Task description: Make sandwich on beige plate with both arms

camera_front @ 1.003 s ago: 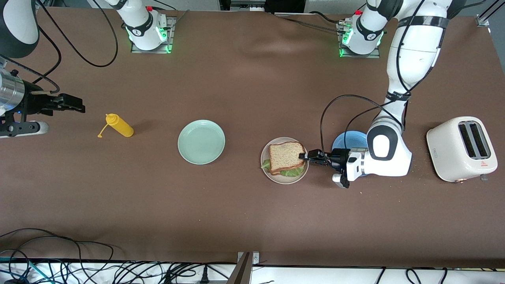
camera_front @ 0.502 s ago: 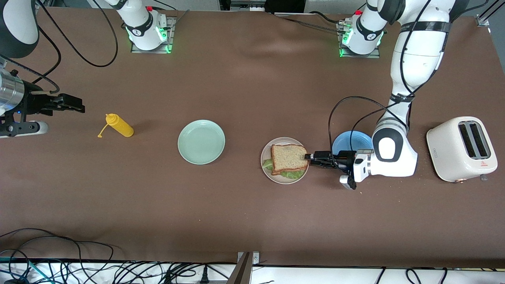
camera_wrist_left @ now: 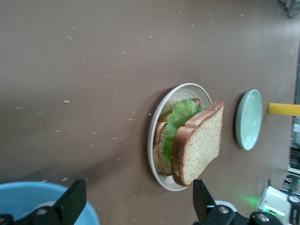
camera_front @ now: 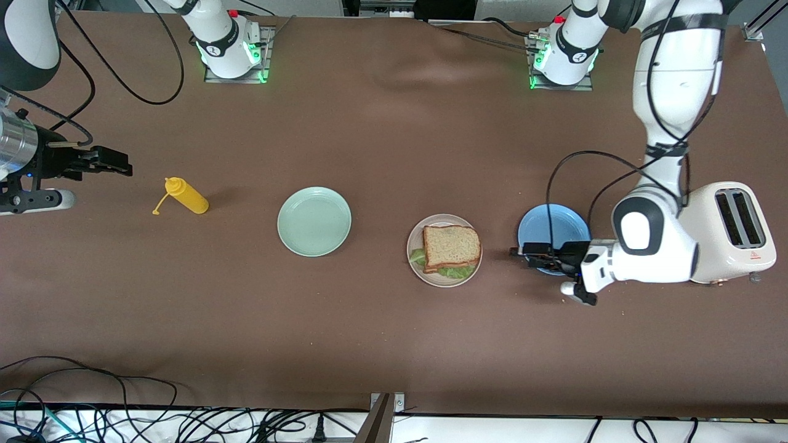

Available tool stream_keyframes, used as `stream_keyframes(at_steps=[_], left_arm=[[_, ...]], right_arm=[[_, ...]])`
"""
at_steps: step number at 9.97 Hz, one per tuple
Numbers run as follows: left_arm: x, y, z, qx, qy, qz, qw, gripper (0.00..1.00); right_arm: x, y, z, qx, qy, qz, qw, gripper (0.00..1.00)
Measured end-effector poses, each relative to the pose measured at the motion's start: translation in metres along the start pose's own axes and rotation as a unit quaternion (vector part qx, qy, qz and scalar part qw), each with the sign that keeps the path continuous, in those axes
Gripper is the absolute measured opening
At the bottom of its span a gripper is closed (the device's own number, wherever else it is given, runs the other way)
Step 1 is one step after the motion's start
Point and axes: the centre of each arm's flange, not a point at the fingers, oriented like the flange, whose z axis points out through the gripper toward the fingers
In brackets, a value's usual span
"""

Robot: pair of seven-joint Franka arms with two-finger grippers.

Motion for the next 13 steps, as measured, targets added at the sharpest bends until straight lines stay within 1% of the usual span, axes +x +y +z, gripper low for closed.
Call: stream_keyframes(at_steps=[1,2,3,5,7,8,9,11,13], left_arm=[[-0.002,0.002,-0.026,0.036,-0.001,-0.018,0.999,1.0],[-0.006,0.003,-0.054,0.082,-0.005,-0.038,0.996,1.0],[-0.01,0.005,-0.078,0.132,-0.011,-0.053,0.99,1.0],[-0.022,0.011,-0.128,0.228,-0.016,-0.071,0.971,1.0],[-0.032,0.019,-0.162,0.299,-0.019,-0.087,0.95,1.0],[-0.036,0.023,-0.177,0.33,-0.018,-0.086,0.94,1.0],[-0.041,0.028,-0.193,0.345,-0.012,-0.088,0.935,1.0],[-0.053,0.036,-0.224,0.344,0.003,-0.095,0.934,1.0],[-0.063,0.034,-0.251,0.354,0.013,-0.104,0.929,1.0]], right_arm=[[0.0,0.0,0.0,0.0,0.0,0.0,1.0,1.0],[0.0,0.0,0.0,0.0,0.0,0.0,1.0,1.0],[0.0,0.0,0.0,0.0,0.0,0.0,1.0,1.0],[0.0,0.0,0.0,0.0,0.0,0.0,1.0,1.0],[0.0,0.0,0.0,0.0,0.0,0.0,1.0,1.0],[0.0,0.0,0.0,0.0,0.0,0.0,1.0,1.0],[0.0,0.0,0.0,0.0,0.0,0.0,1.0,1.0],[0.0,0.0,0.0,0.0,0.0,0.0,1.0,1.0],[0.0,0.0,0.0,0.0,0.0,0.0,1.0,1.0]])
